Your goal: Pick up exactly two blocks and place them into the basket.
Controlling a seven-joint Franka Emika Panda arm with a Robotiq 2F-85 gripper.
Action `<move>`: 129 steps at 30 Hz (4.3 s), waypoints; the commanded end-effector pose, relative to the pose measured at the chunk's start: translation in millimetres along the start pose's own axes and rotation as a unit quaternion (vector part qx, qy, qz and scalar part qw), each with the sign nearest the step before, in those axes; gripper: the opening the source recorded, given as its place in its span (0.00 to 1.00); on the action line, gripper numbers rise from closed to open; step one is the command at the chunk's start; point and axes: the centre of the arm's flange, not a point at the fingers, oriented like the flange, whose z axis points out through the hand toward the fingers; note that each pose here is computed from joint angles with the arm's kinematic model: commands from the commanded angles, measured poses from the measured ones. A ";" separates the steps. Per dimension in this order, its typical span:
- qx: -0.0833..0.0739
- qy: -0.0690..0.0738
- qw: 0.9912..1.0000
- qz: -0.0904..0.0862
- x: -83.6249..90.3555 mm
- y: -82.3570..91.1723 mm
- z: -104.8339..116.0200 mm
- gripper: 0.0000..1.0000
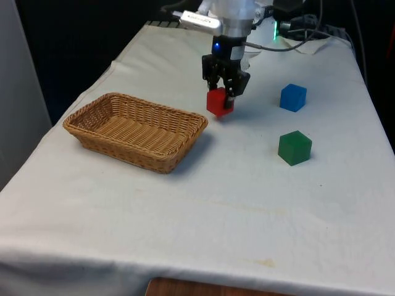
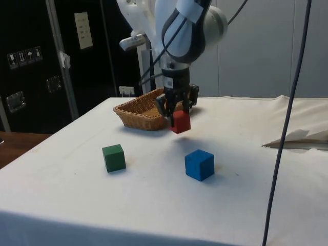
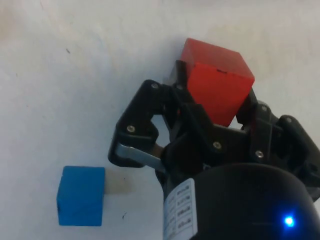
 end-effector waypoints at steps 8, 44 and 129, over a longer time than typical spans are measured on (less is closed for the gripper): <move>0.022 -0.006 1.000 -0.018 23.4 7.4 -24.0 0.00; 0.062 -0.016 0.997 -0.040 128.1 26.3 -95.9 0.00; 0.007 0.043 0.997 -0.060 213.5 111.4 -10.7 1.00</move>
